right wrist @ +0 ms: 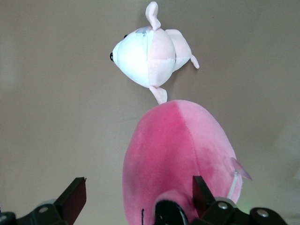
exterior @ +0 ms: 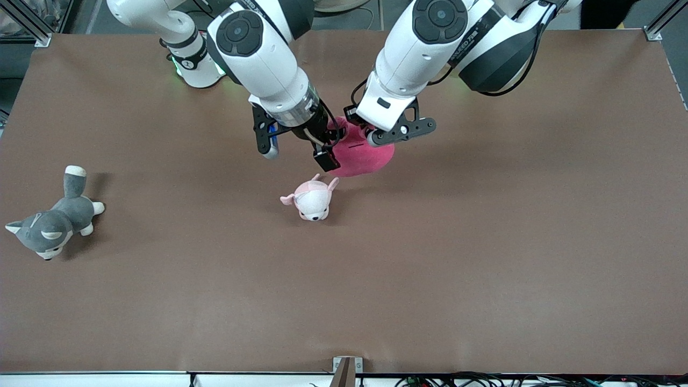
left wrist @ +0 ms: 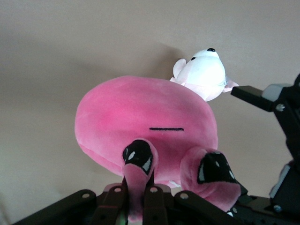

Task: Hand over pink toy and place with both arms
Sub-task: 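Carry the pink toy to the right gripper and grasp it there, then move the pink toy with the right gripper while the left gripper withdraws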

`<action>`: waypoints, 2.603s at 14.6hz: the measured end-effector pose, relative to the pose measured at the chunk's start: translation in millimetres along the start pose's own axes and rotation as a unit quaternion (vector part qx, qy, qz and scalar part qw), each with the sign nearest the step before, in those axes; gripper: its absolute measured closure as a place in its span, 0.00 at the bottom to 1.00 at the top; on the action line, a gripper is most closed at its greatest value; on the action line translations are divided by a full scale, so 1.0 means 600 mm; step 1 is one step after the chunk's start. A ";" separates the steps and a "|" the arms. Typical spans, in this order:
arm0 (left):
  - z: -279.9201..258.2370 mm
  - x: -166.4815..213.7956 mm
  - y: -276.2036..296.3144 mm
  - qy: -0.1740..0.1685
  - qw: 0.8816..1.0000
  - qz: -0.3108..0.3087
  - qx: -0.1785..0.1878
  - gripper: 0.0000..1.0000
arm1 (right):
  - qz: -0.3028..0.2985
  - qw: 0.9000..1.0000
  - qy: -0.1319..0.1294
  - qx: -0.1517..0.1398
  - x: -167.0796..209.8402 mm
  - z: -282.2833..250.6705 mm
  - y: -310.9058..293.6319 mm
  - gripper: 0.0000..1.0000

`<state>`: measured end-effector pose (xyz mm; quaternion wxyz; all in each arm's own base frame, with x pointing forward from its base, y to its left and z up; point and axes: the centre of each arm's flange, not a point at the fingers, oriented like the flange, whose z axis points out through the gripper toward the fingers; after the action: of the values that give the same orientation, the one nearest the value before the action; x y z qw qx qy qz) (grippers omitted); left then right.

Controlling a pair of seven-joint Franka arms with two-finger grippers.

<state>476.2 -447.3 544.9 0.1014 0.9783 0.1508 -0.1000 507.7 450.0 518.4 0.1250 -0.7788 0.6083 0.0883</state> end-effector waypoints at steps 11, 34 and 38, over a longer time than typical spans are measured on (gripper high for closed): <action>-0.001 0.003 0.000 0.000 1.000 -0.001 -0.001 0.89 | -0.015 1.000 -0.002 -0.006 -0.030 0.007 0.017 0.70; -0.230 0.039 -0.116 0.098 0.994 0.028 -0.027 0.00 | -0.110 0.989 0.017 -0.097 0.351 -0.125 -0.047 0.89; -0.316 0.096 -0.262 0.098 0.992 0.073 0.022 0.00 | -0.143 0.982 -0.001 -0.122 0.500 -0.126 -0.015 0.90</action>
<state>511.9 -241.1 687.1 0.0716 0.9937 0.0861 0.0008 588.6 151.5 504.1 0.0409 -0.8674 0.4748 0.1433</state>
